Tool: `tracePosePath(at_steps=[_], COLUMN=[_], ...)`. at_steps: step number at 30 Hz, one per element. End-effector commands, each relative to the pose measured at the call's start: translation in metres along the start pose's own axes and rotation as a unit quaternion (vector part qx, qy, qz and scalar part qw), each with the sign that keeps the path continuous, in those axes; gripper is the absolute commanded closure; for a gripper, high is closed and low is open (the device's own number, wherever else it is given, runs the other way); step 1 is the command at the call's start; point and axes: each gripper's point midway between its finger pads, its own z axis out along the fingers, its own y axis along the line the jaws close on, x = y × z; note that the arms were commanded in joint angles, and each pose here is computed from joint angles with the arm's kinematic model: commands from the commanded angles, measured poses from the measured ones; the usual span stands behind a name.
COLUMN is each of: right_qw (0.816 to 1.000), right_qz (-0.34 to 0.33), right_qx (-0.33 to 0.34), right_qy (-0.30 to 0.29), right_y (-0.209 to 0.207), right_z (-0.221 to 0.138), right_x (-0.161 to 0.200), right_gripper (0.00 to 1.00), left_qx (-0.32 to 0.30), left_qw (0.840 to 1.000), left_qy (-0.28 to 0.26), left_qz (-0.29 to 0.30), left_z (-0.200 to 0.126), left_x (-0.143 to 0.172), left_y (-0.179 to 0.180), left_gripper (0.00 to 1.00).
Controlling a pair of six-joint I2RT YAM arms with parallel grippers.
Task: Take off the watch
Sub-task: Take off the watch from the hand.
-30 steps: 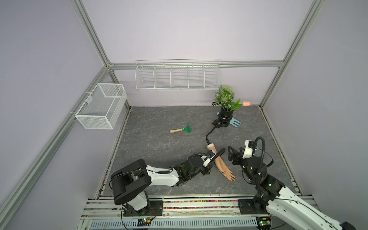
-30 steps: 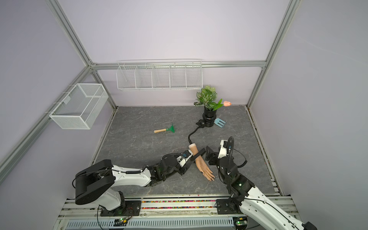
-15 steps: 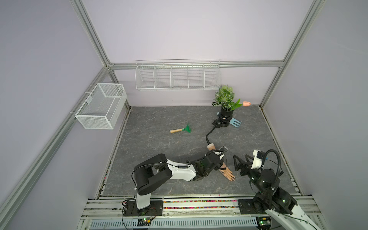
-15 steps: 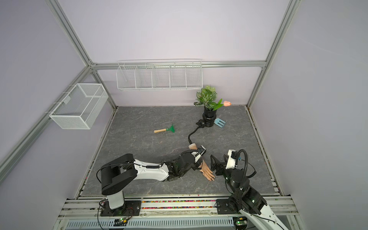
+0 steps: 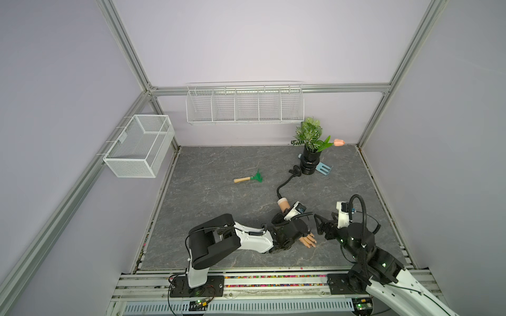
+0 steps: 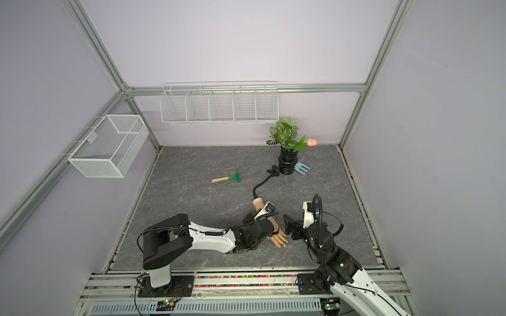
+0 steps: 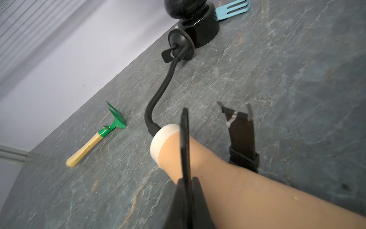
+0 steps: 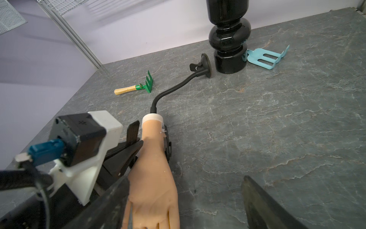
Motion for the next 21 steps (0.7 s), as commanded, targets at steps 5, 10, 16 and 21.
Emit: tracePosePath(at_steps=[5, 10, 16, 21], right_qw=[1.0, 0.989, 0.963, 0.967], right_qz=[-0.019, -0.046, -0.08, -0.089], right_qx=[-0.017, -0.107, -0.229, -0.208], right_qy=[0.015, 0.095, 0.12, 0.121], right_y=[0.017, 0.053, 0.095, 0.09], right_z=[0.01, 0.028, 0.023, 0.024], right_x=[-0.009, 0.022, 0.053, 0.058], right_gripper=[0.1, 0.1, 0.07, 0.06], left_qx=[-0.033, 0.012, 0.044, 0.022], left_qw=[0.996, 0.986, 0.981, 0.974], left_qy=[0.019, 0.095, 0.148, 0.161], left_qz=[0.081, 0.138, 0.114, 0.155], left_z=[-0.02, -0.014, -0.011, -0.015], left_x=[-0.04, -0.031, -0.012, -0.009], left_y=[0.048, 0.057, 0.065, 0.081], left_gripper=[1.0, 1.0, 1.0, 1.0])
